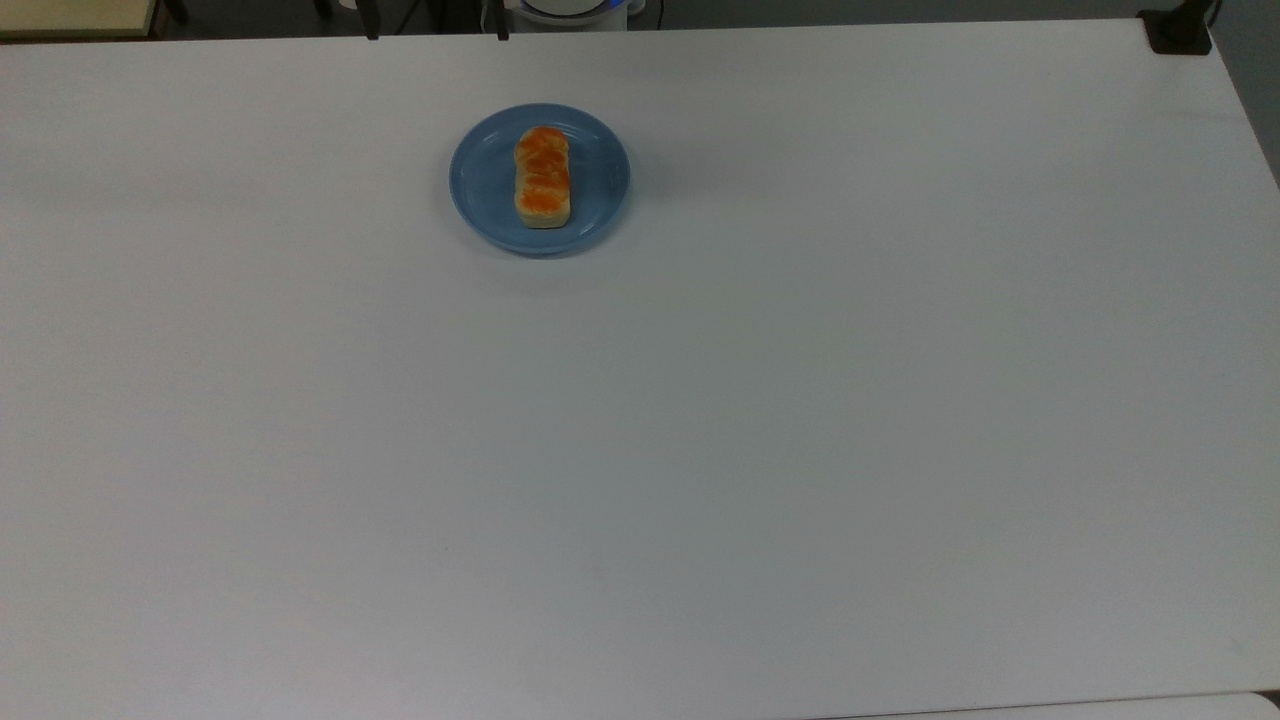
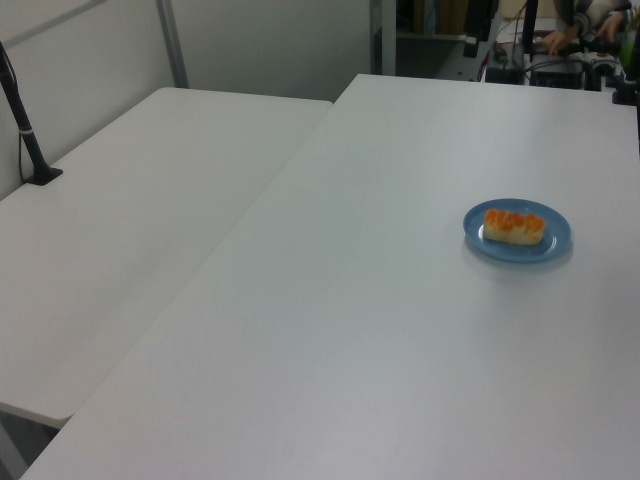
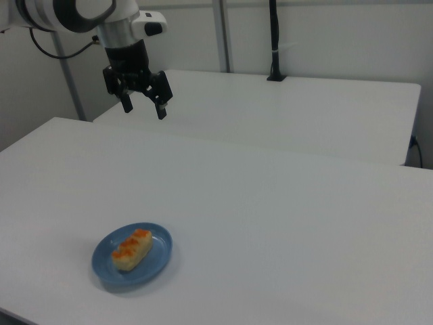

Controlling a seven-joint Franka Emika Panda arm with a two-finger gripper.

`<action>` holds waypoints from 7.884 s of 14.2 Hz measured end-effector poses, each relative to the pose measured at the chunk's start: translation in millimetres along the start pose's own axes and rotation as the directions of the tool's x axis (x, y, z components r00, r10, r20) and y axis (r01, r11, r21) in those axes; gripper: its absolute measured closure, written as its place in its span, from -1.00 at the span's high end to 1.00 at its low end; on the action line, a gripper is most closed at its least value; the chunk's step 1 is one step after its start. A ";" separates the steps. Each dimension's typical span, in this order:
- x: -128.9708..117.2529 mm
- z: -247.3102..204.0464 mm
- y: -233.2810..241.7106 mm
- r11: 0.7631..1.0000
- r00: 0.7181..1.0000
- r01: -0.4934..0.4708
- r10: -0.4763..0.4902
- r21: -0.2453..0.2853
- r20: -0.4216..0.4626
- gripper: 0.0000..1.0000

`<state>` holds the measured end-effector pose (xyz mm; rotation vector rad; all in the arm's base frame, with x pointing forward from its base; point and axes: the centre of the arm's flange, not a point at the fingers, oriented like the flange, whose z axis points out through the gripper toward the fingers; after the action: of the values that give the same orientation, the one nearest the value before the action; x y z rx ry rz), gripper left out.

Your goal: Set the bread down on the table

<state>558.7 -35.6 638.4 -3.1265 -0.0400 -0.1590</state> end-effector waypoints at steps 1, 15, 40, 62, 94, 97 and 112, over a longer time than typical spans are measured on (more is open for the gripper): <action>0.0 0.0 0.0 1.000 1.000 0.007 -0.007 0.000 0.000 1.00; 0.1 4.0 -0.1 1.000 1.000 0.022 -0.022 0.001 0.008 1.00; -2.3 11.7 -1.5 1.000 0.999 0.025 -0.025 0.005 0.039 1.00; -71.8 189.1 -43.4 0.993 0.954 0.117 -0.118 0.023 0.276 1.00; -31.5 199.0 -11.9 0.993 0.982 0.119 -0.114 -0.025 0.152 -0.70; 1.2 170.7 28.8 0.995 0.992 0.090 -0.086 -0.042 0.091 -0.70; 3.1 315.1 240.1 0.978 0.969 0.164 -0.135 -0.130 0.207 -0.77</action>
<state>600.0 -271.8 323.0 -3.2715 -0.2806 0.1563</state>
